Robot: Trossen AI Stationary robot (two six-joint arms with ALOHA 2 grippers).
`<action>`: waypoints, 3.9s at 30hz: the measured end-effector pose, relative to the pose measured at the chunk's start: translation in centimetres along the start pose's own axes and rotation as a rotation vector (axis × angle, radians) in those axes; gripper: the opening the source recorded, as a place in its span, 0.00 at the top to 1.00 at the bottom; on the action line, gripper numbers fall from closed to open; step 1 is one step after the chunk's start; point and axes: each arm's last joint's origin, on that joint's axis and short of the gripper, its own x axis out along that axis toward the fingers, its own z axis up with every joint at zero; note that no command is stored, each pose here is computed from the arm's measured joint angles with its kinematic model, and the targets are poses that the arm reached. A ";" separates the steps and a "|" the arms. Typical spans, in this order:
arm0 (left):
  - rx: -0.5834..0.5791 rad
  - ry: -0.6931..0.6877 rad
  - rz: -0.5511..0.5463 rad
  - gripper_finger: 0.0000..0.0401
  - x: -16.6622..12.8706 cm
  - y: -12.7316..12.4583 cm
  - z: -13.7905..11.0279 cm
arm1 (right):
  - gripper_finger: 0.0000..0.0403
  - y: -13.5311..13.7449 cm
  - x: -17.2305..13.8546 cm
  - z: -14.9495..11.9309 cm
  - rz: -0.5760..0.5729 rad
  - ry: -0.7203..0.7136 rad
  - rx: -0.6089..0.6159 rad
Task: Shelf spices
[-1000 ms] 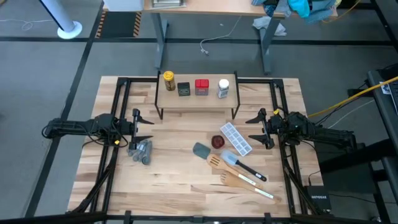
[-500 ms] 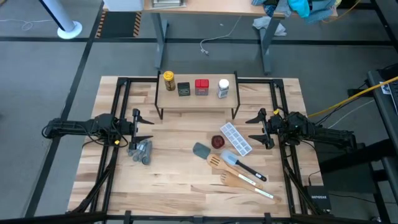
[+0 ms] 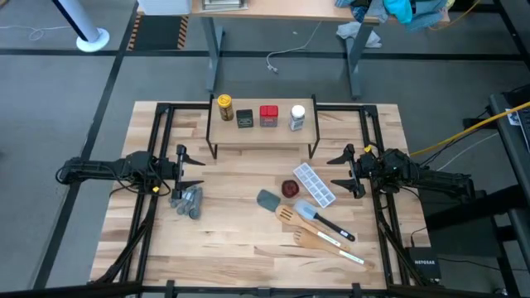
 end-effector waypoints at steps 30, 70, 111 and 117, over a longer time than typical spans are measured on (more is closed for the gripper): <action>0.000 0.000 0.000 0.35 0.0 0.0 0.0 | 0.20 -0.3 0.0 0.0 -0.097 -0.005 0.013; -0.243 -0.217 0.075 0.35 -0.2 0.7 2.1 | 0.20 -1.6 4.0 7.9 -0.345 0.019 -0.248; -0.372 -0.093 0.053 0.35 0.0 0.4 0.9 | 0.20 -18.5 13.9 7.6 -0.247 0.570 0.024; -0.367 -0.085 0.053 0.35 0.0 0.3 0.8 | 0.35 -18.5 13.9 7.6 -0.231 0.563 0.028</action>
